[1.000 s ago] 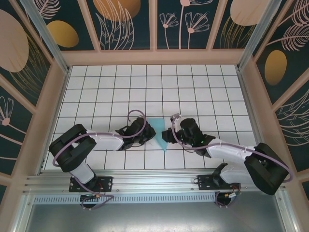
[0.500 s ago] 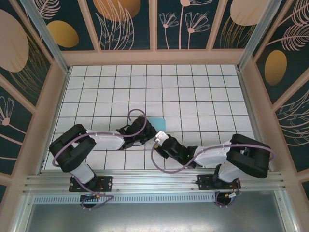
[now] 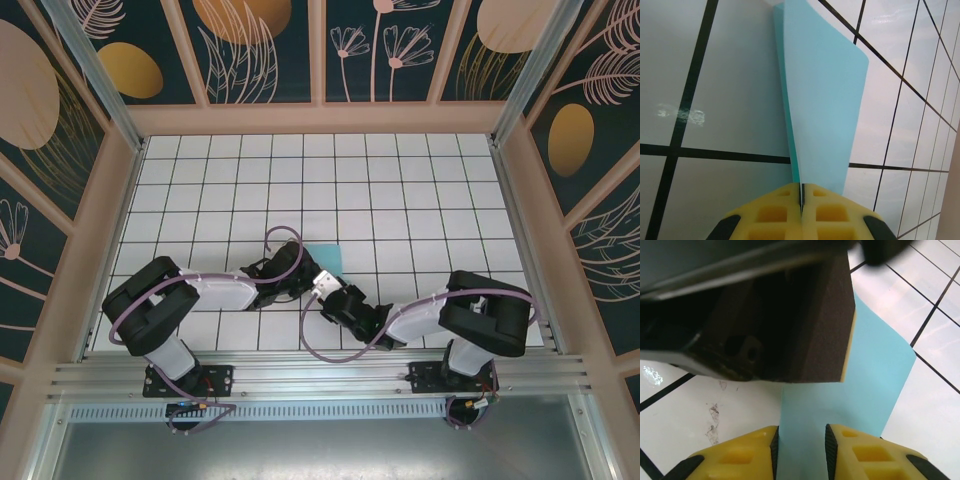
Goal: Fold a paper plane with a square sheet of paper (pick it up from the middle)
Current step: Fold the wing for the fifth time at the center of the table.
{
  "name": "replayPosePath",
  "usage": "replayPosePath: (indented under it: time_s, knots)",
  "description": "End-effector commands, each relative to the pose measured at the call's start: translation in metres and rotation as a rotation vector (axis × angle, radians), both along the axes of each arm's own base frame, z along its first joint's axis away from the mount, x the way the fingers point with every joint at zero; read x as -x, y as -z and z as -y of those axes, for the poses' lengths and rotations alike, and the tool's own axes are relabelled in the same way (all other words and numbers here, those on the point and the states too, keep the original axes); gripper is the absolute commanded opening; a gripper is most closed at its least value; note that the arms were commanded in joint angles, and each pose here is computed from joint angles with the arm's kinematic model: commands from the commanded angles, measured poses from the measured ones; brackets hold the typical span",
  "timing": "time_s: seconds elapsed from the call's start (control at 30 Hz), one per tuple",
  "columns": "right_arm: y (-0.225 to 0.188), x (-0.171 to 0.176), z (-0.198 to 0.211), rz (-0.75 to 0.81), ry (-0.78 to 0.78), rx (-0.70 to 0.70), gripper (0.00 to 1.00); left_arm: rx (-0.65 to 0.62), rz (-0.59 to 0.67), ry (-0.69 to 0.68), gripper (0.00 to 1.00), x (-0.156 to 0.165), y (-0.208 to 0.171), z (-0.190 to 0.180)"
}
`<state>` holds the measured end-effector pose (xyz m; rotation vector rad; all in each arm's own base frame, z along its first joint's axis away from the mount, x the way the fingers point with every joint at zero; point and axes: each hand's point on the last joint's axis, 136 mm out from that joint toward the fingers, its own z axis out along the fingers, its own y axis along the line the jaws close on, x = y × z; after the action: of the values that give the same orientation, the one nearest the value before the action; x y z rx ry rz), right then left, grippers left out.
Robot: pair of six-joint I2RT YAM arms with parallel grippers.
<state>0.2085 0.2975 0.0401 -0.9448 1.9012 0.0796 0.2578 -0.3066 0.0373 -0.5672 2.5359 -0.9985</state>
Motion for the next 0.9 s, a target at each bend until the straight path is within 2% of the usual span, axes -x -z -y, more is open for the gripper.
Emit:
replayPosePath:
  time_s: [0.0,0.07,0.3,0.4,0.43,0.5,0.57,0.6,0.73,0.87]
  knots:
    - [0.005,-0.003,0.001,0.020,0.023,0.024,0.29,0.025,0.002,-0.001,0.03,-0.002,-0.008,0.009]
    - [0.008,-0.003,0.003,0.019,0.029,0.030,0.26,0.025,0.000,-0.006,0.04,-0.002,-0.007,0.007]
    - [0.009,-0.003,0.007,0.014,0.051,-0.006,0.08,0.027,0.008,-0.008,0.09,-0.002,-0.010,0.007]
    - [0.010,0.000,0.009,-0.004,0.054,-0.041,0.02,0.022,0.016,-0.019,0.15,-0.003,-0.014,0.004]
    - [0.011,0.001,0.010,-0.014,0.055,-0.058,0.00,0.021,0.021,-0.027,0.20,-0.003,-0.015,0.002]
    - [0.011,0.003,0.012,-0.031,0.057,-0.093,0.00,0.018,0.031,-0.039,0.26,-0.005,-0.018,0.000]
    - [0.009,0.006,0.013,-0.059,0.054,-0.151,0.00,0.018,0.046,-0.048,0.40,-0.007,-0.023,-0.002]
    - [0.008,0.007,0.013,-0.078,0.051,-0.187,0.00,0.019,0.054,-0.055,0.43,-0.008,-0.025,-0.003]
    - [-0.003,0.007,0.018,-0.158,0.062,-0.354,0.00,0.033,0.099,-0.088,0.49,-0.012,-0.039,-0.009]
    - [-0.008,0.007,0.024,-0.282,0.061,-0.522,0.00,0.047,0.146,-0.113,0.51,-0.014,-0.050,-0.017]
